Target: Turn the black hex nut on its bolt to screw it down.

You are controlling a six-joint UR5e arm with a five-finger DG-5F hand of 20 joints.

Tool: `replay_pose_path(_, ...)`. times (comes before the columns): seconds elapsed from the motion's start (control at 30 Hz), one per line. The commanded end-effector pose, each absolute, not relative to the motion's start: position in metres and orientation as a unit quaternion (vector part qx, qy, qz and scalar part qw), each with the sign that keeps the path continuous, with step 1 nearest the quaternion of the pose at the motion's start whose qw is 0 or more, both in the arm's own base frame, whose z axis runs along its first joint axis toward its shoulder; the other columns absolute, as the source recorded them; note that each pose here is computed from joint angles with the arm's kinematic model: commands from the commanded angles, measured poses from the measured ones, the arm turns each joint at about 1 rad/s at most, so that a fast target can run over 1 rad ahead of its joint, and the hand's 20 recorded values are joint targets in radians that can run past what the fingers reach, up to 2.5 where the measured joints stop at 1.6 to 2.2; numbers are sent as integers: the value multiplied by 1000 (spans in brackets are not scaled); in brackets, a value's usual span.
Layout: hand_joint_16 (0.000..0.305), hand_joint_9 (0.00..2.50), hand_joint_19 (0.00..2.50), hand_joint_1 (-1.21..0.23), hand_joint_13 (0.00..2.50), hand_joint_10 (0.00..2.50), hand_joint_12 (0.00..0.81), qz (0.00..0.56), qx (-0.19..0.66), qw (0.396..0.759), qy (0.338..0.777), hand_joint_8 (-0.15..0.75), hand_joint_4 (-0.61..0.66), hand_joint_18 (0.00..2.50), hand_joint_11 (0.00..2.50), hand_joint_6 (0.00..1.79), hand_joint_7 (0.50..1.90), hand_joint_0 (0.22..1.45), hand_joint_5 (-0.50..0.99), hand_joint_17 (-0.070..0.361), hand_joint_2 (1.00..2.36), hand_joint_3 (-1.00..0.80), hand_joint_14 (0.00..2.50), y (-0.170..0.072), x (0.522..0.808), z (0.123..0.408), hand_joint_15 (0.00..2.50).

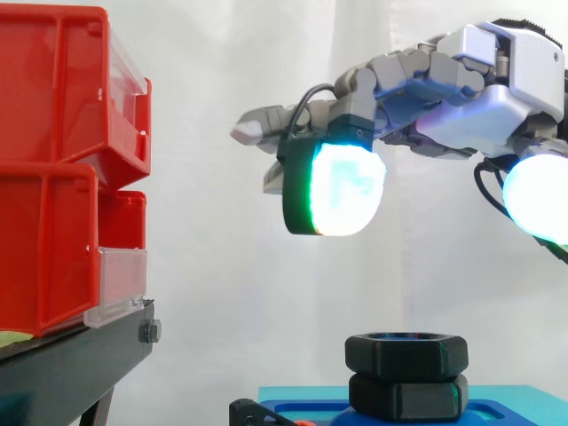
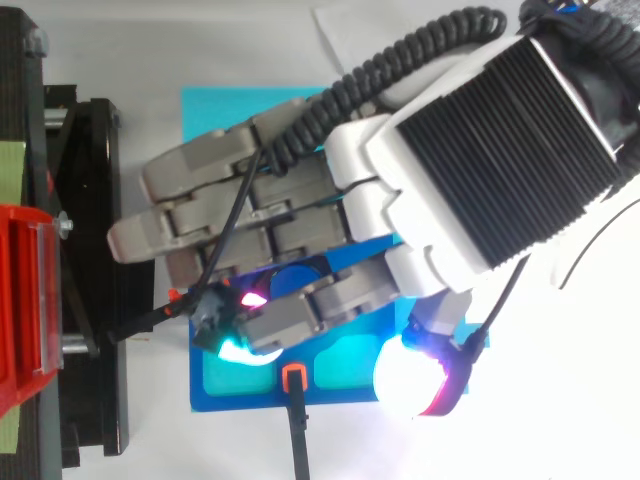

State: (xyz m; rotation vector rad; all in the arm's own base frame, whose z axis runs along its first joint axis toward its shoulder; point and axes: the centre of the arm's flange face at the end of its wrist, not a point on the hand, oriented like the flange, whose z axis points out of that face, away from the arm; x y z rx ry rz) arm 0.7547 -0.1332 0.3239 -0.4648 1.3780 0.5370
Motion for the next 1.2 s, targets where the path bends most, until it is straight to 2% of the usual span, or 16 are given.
replay_pose_path(0.0, 75, 552, 167, -491, 282, 5, 445, 227, -202, 701, 646, 364, 330, 276, 277, 502, 880, 337, -214, 168, 1000, -500, 2, -143, 742, 331, 58)
replay_pose_path(0.37, 72, 546, 170, -459, 274, 5, 433, 210, -188, 659, 698, 355, 333, 254, 278, 502, 887, 363, -206, 162, 1000, -500, 0, -168, 706, 347, 58)
replay_pose_path(0.53, 74, 548, 170, -462, 277, 5, 444, 204, -182, 655, 705, 365, 335, 257, 285, 502, 885, 341, -204, 167, 1000, -500, 1, -166, 667, 360, 61)
replay_pose_path(0.63, 77, 545, 187, -470, 278, 5, 456, 185, -168, 666, 703, 373, 339, 254, 284, 502, 887, 314, -204, 174, 1000, -500, 2, -165, 640, 367, 68)
replay_pose_path(0.67, 77, 546, 187, -471, 278, 4, 456, 171, -156, 680, 695, 374, 339, 255, 289, 502, 887, 314, -204, 174, 1000, -500, 1, -163, 619, 367, 69)
replay_pose_path(0.73, 77, 546, 181, -472, 278, 5, 455, 168, -151, 686, 691, 374, 337, 253, 289, 501, 886, 314, -204, 174, 1000, -500, 1, -162, 612, 369, 65)
replay_pose_path(0.77, 77, 546, 180, -473, 278, 5, 454, 167, -139, 698, 682, 374, 339, 252, 288, 501, 887, 314, -204, 174, 1000, -500, 0, -160, 595, 372, 66)
replay_pose_path(0.93, 76, 546, 190, -470, 274, 5, 446, 168, -93, 710, 677, 367, 331, 247, 282, 502, 882, 330, -204, 170, 1000, -500, 3, -155, 556, 370, 66)
replay_pose_path(1.03, 77, 550, 188, -459, 276, 4, 451, 173, -65, 708, 682, 370, 329, 251, 291, 502, 880, 321, -204, 172, 1000, -500, 1, -155, 553, 370, 72)
replay_pose_path(1.17, 79, 546, 183, -460, 274, 4, 455, 214, 33, 688, 692, 373, 316, 231, 288, 502, 881, 303, -207, 177, 1000, -500, 0, -156, 556, 366, 76)
